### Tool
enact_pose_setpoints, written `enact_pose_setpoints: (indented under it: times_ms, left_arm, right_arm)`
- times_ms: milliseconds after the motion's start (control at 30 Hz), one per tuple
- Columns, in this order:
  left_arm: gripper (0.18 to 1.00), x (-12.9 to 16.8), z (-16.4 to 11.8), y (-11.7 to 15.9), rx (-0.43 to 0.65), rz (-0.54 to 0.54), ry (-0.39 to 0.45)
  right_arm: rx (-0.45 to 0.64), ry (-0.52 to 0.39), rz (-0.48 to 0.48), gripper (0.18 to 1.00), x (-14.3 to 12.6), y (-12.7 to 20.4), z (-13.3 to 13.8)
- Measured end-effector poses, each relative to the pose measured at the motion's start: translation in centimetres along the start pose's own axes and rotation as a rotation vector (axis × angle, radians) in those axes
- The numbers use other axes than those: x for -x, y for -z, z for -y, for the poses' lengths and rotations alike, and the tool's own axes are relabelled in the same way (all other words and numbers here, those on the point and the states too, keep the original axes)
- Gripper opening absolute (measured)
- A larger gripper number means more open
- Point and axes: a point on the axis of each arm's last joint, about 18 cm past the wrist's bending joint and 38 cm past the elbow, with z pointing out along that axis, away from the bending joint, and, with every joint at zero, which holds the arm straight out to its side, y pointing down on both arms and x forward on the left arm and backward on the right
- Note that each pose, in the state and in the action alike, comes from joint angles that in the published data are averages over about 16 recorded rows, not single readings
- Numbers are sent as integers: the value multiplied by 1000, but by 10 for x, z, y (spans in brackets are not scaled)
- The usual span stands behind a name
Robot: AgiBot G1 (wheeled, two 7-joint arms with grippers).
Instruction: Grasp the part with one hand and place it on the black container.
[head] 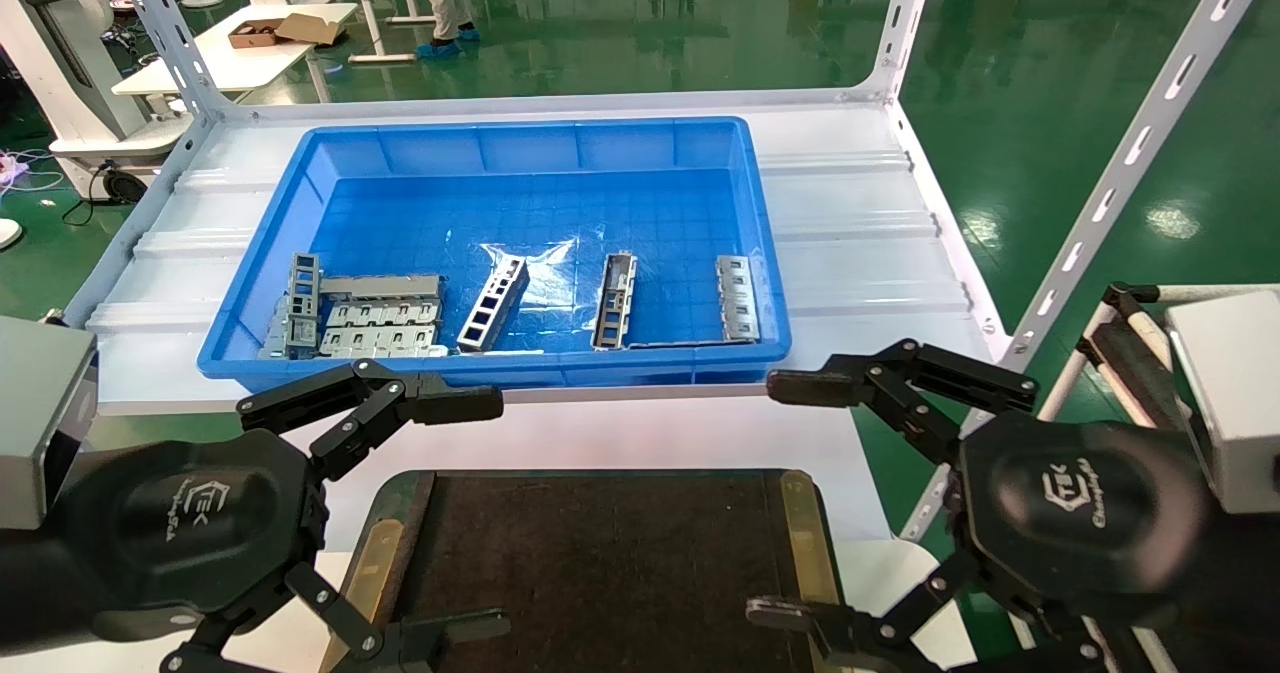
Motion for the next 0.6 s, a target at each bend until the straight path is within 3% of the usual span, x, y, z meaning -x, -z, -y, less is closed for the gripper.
enact_pose_setpoints:
  times_ms: [600]
  left_arm:
    - [1001, 0, 0, 0, 0, 0, 0]
  right_arm:
    - [0, 0, 0, 1001, 0, 0, 0]
